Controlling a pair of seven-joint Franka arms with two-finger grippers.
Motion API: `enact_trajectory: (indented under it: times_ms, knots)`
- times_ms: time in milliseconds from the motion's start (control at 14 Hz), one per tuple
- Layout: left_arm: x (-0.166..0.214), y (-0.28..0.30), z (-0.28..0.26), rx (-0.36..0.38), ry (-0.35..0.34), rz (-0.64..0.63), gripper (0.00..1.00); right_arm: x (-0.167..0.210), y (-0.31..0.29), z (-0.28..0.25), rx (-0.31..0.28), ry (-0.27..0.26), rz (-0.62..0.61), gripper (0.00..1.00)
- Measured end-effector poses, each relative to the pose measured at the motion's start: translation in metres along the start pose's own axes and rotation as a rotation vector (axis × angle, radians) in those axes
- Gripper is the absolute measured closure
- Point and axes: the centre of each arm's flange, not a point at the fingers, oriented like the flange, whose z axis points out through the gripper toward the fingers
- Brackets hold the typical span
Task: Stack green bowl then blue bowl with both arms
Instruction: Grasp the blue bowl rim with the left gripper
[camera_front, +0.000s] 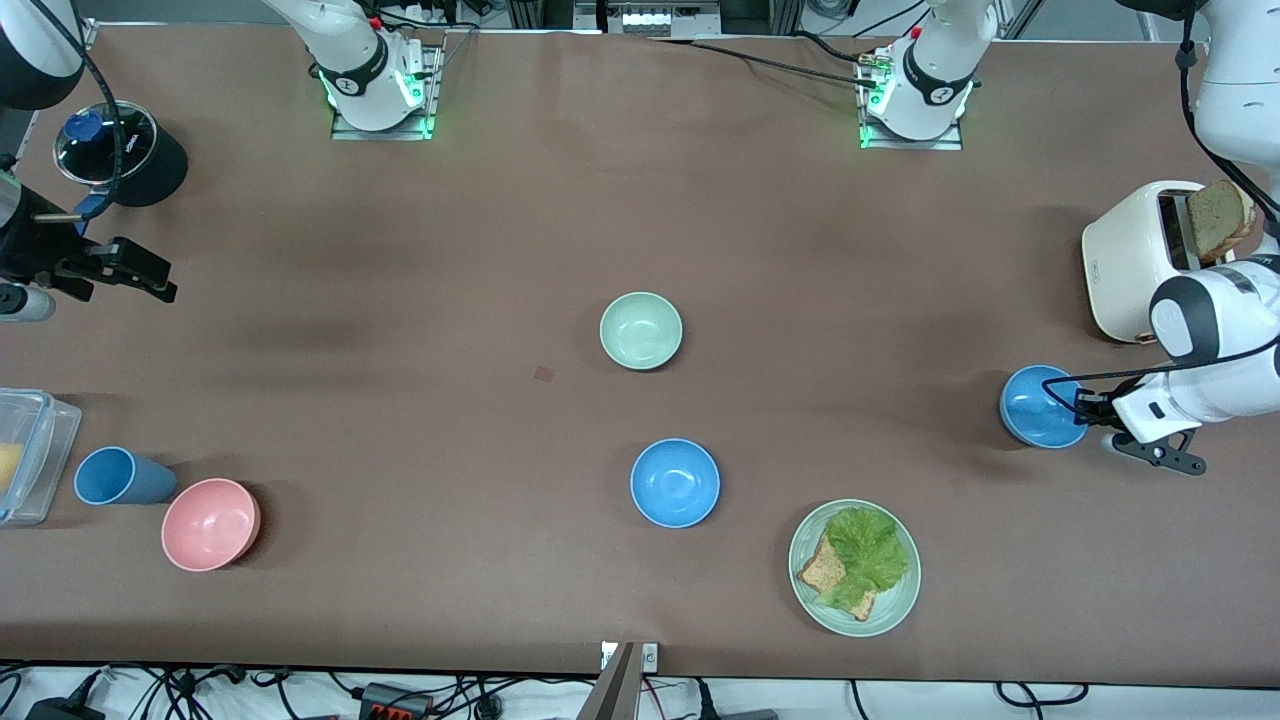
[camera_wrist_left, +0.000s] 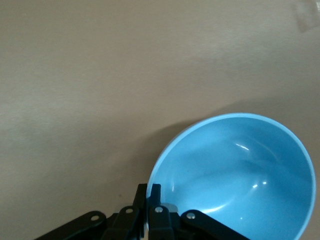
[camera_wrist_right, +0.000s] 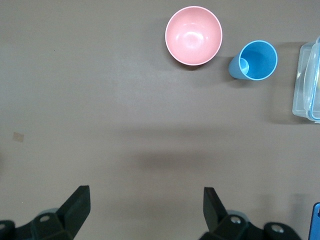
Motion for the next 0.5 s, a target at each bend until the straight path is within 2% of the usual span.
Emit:
enact_trajectory:
  times_ms: [500]
  knots:
    - [0.009,0.034,-0.013,-0.124,-0.035,0.001,0.96,-0.004,-0.003,0.011,-0.002,-0.015,-0.007,0.00]
